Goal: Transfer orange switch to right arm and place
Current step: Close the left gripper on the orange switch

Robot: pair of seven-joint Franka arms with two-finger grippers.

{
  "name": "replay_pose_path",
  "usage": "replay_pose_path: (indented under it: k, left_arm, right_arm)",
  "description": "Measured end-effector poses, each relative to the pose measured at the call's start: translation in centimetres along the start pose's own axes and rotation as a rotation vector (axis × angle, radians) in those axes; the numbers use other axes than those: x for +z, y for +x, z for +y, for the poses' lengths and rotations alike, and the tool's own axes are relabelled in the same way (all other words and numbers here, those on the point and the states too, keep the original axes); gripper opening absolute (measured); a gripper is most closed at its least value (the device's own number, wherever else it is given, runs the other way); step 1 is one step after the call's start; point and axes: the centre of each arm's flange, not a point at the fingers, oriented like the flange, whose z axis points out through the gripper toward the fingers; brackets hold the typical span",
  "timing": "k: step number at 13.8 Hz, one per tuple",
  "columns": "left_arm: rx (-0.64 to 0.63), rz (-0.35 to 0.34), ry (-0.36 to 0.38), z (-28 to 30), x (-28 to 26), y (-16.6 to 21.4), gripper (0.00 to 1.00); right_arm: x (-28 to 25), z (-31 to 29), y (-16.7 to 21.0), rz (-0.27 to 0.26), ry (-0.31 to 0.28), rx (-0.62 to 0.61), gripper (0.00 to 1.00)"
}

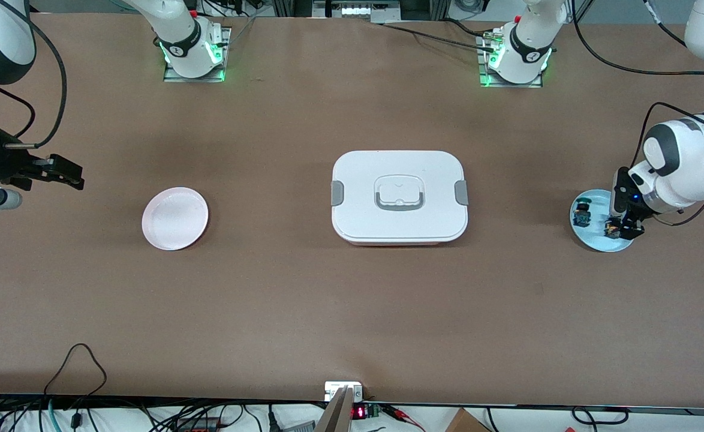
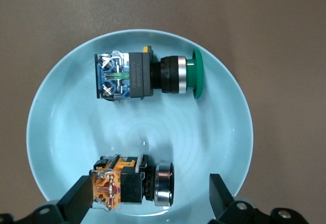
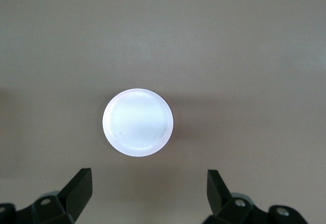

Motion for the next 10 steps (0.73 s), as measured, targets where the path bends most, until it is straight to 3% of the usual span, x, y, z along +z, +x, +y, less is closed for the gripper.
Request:
replay_pose_path:
  k: [10]
  left_arm:
    - [0.001,-0.017,0.038,-1.05,-0.80,-0.33,1.00]
  right_arm:
    - [-0.05,0.00,0.14,0.010,-0.001,0.000,1.00]
